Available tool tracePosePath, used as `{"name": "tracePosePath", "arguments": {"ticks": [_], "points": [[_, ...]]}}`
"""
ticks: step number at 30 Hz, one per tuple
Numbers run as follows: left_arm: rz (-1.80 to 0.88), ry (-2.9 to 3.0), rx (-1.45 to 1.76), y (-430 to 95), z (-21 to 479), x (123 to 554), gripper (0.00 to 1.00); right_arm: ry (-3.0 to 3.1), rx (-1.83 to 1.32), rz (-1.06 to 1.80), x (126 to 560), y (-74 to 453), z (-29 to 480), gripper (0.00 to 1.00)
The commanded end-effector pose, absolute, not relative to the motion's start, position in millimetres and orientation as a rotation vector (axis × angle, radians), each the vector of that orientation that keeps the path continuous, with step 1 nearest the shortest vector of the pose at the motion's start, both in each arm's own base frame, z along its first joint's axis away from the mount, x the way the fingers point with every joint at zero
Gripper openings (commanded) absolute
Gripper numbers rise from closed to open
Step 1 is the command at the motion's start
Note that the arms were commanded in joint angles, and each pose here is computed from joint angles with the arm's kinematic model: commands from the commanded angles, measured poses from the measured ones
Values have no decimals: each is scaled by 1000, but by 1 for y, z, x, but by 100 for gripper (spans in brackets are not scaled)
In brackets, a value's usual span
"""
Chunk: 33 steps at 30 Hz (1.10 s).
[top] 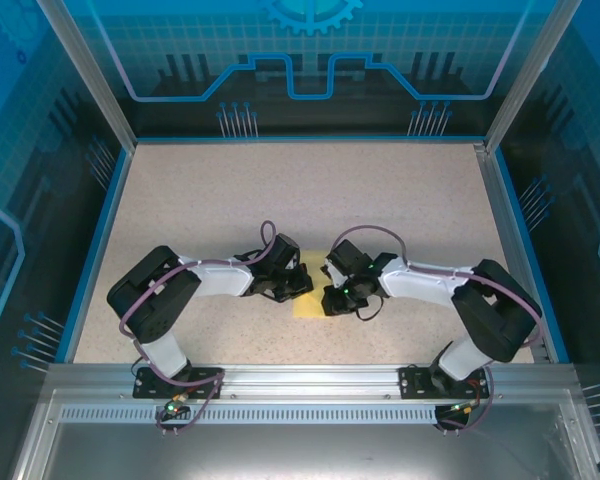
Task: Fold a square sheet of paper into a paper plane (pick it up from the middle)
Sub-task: Fold the triangle a second time at the center of the table.
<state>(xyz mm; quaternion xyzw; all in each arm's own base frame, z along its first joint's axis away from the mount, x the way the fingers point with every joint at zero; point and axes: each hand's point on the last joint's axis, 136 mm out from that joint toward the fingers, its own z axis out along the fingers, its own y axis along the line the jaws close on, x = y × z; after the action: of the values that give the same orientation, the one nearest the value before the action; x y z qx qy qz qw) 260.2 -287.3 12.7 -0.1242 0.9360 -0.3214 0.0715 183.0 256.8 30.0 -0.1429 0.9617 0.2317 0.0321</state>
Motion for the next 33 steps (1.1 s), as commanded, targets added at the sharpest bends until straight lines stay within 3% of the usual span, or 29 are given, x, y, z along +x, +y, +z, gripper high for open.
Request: {"name": "tracePosePath", "arguments": {"ticks": [1,10,18,24,33], "points": [[-780,2937,-430,-262,-25,237,5,2925,-444,726,190,267,38,9],[-805,2926,-430,-265,-22,238,5,2957,-380,667,200,268,8,7],[-787,2920,-400,-264,-24,240,4,3011,-356,641,172,240,-1,7],[-794,2904,-401,-263,-25,241,4,3002,-355,690,154,227,10,7],[-827,2899,-380,-269,-21,244,5,2785,-369,795,197,261,57,8]]}}
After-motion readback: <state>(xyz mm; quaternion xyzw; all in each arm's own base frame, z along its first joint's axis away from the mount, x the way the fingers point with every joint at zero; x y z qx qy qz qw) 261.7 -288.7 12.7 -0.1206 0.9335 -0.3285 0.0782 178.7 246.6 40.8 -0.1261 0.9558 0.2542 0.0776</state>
